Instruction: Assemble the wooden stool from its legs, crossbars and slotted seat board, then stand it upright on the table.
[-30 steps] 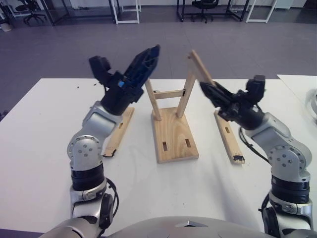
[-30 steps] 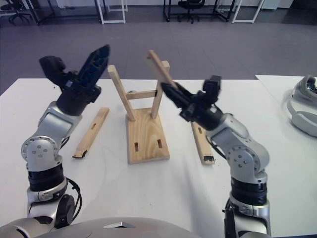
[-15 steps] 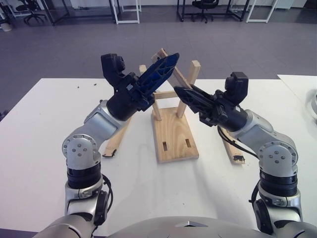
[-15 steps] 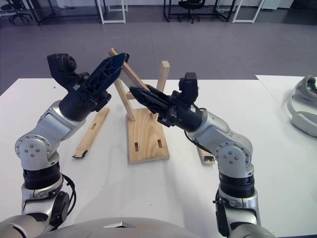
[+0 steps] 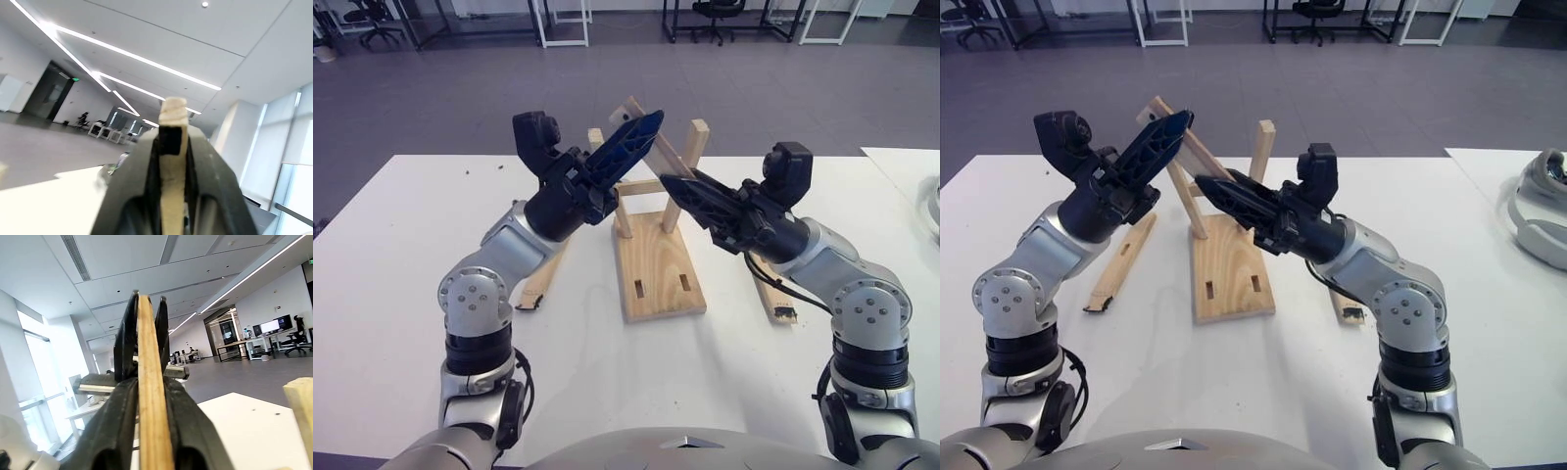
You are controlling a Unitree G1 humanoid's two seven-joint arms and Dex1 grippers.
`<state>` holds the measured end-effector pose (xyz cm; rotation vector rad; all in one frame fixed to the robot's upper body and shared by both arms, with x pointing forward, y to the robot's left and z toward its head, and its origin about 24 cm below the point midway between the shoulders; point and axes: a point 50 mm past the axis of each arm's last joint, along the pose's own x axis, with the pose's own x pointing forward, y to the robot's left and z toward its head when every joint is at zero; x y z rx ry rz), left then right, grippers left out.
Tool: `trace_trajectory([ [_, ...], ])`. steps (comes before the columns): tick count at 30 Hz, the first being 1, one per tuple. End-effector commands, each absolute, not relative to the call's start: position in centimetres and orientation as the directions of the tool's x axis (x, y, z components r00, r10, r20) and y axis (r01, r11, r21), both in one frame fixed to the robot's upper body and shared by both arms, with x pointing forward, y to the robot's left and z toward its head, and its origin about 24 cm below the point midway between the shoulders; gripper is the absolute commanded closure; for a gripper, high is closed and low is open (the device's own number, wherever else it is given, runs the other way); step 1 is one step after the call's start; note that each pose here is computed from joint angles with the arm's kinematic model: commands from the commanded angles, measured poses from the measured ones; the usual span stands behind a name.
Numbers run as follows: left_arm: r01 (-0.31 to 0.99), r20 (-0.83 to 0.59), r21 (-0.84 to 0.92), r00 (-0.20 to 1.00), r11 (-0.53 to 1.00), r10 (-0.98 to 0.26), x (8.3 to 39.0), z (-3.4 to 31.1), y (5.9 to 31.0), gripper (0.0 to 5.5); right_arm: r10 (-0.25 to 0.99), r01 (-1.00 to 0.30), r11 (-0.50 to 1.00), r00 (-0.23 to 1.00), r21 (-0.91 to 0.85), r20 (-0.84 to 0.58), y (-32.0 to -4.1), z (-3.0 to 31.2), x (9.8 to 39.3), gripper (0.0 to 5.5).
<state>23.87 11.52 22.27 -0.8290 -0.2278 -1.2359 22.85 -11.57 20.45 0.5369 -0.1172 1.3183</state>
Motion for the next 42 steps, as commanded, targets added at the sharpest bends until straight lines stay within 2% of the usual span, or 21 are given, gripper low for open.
trace_trajectory([
  [1, 0.847, 0.508, -0.449, 0.505, 0.286, -0.698, 24.0, 21.0, 15.3, 5.10, 0.892, -0.879, 0.309, 0.400, 0.363, 0.209, -13.1, 16.9, 22.0, 3.82],
  [3, 0.663, 0.364, -0.464, 0.748, 0.588, -0.556, 24.8, 18.0, 20.4, 5.10, 0.802, -0.774, 0.488, 0.580, 0.404, 0.143, -15.5, 14.6, 22.3, 3.42],
  [4, 0.516, 0.300, -0.482, 0.857, 0.708, -0.420, 25.5, 16.4, 23.2, 5.10, 0.752, -0.718, 0.564, 0.651, 0.406, 0.106, -16.6, 13.4, 22.5, 3.33],
  [6, 0.324, 0.206, -0.491, 0.945, 0.809, -0.254, 26.7, 13.4, 26.4, 5.10, 0.672, -0.625, 0.666, 0.740, 0.407, 0.036, -17.8, 11.1, 23.3, 3.33],
  [8, 0.277, 0.159, -0.513, 0.961, 0.812, -0.227, 27.1, 11.5, 27.3, 5.10, 0.622, -0.568, 0.722, 0.783, 0.395, -0.010, -18.2, 9.5, 24.0, 3.33],
  [14, 0.211, 0.069, -0.550, 0.976, 0.808, -0.208, 28.2, 7.9, 27.6, 5.10, 0.552, -0.488, 0.773, 0.833, 0.404, -0.049, -19.0, 7.1, 25.0, 3.33],
  [20, 0.212, 0.066, -0.540, 0.975, 0.814, -0.211, 29.3, 7.4, 27.2, 5.10, 0.549, -0.480, 0.774, 0.834, 0.413, -0.058, -18.7, 6.2, 25.2, 3.33],
  [27, 0.128, -0.054, -0.468, 0.983, 0.875, -0.173, 27.7, 5.9, 28.5, 5.10, 0.562, -0.491, 0.767, 0.825, 0.413, -0.063, -18.3, 5.9, 25.0, 3.33],
  [29, 0.111, -0.112, -0.413, 0.979, 0.904, -0.171, 27.5, 5.2, 28.4, 5.10, 0.560, -0.491, 0.770, 0.826, 0.408, -0.064, -18.2, 5.9, 25.1, 3.33],
  [33, 0.130, -0.304, -0.152, 0.937, 0.980, -0.171, 26.1, 2.2, 28.5, 5.10, 0.547, -0.487, 0.783, 0.835, 0.387, -0.056, -18.3, 6.3, 25.6, 3.33],
  [35, 0.153, -0.430, -0.073, 0.887, 0.986, -0.169, 23.8, -0.9, 28.9, 5.10, 0.535, -0.480, 0.796, 0.843, 0.370, -0.059, -18.5, 6.4, 25.8, 3.33],
  [37, 0.171, -0.520, -0.073, 0.834, 0.983, -0.184, 21.3, -3.5, 29.2, 5.10, 0.537, -0.483, 0.799, 0.841, 0.359, -0.063, -18.5, 6.4, 25.8, 3.33],
  [39, 0.199, -0.529, -0.104, 0.819, 0.974, -0.224, 21.0, -4.1, 28.7, 5.10, 0.549, -0.495, 0.793, 0.834, 0.355, -0.063, -18.3, 6.5, 25.8, 3.33],
  [42, 0.199, -0.409, -0.166, 0.877, 0.966, -0.252, 23.2, -2.0, 28.4, 5.10, 0.564, -0.513, 0.784, 0.824, 0.349, -0.057, -17.9, 6.7, 25.9, 3.33],
])
